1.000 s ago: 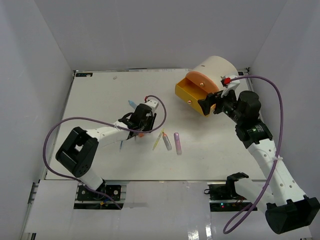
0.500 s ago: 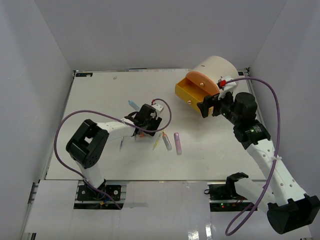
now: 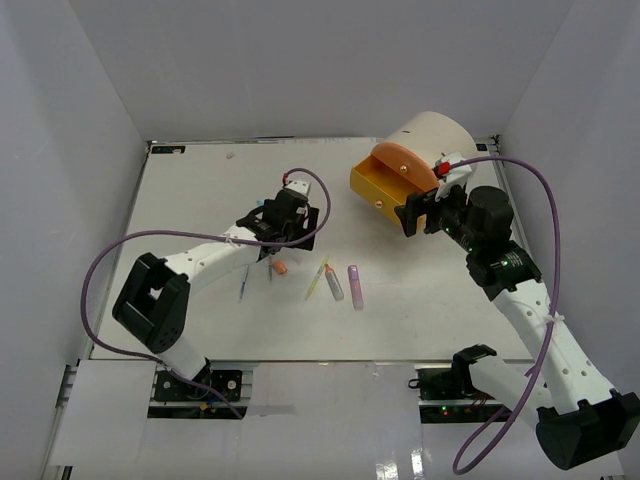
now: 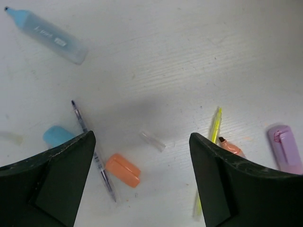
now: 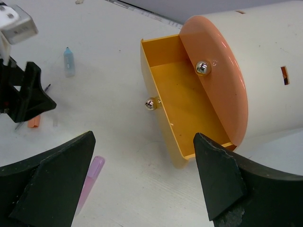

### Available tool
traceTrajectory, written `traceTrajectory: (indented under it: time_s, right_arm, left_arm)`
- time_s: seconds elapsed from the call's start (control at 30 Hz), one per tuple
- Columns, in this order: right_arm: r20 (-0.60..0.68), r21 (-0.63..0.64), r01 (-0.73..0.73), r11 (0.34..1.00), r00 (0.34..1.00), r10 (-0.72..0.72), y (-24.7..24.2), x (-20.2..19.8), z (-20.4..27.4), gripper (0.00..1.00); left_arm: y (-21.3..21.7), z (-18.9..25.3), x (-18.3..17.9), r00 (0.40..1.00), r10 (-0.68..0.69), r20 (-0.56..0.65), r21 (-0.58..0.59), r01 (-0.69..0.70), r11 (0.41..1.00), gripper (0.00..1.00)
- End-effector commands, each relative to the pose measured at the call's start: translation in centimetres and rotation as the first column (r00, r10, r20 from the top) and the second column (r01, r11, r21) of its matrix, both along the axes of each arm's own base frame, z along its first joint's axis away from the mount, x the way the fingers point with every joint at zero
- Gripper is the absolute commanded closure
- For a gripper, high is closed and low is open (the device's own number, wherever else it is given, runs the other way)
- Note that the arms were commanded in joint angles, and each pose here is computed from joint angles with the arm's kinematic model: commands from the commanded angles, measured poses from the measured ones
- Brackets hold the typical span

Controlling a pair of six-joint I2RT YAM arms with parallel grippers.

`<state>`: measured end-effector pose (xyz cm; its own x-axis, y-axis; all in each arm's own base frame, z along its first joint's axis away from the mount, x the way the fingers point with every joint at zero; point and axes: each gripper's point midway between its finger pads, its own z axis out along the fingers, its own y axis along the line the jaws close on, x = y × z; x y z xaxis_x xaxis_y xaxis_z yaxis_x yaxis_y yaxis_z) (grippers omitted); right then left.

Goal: Sort the stationery into containers
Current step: Move the pen cap to the center of the board, then pick up the pen from the center of the board.

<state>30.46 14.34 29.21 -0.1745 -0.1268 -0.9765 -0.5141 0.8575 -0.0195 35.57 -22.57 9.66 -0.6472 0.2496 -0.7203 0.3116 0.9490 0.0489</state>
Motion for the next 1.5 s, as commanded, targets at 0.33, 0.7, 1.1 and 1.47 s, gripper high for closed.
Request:
traceTrajectory:
  time_s: [0.33, 0.7, 1.1, 1.47]
  right_arm:
    - [0.039, 0.002, 0.008, 1.000, 0.999, -0.008, 0.1, -0.3, 0.7, 0.09]
    - [0.040, -0.002, 0.022, 1.000, 0.999, -0.022, 0.0, -0.3, 0.5, 0.09]
    - [0.044, -0.012, 0.024, 1.000, 0.999, -0.023, 0.0, -0.3, 0.3, 0.09]
    - [0.042, -0.014, 0.027, 1.000, 0.999, -0.026, 0.0, -0.2, 0.1, 0.09]
  left_arm:
    - [8.2, -1.0, -4.4, 0.873, 0.436, -0.218, -0.113, -0.466, 0.877, 0.29]
    - [7.6, -4.0, -2.4, 0.836, 0.470, -0.283, -0.095, -0.513, 0.853, 0.49]
    - [6.9, -5.1, 0.2, 0.831, 0.480, -0.282, -0.066, -0.515, 0.854, 0.55]
    - [6.7, -6.7, -0.3, 0.820, 0.474, -0.321, -0.031, -0.510, 0.860, 0.60]
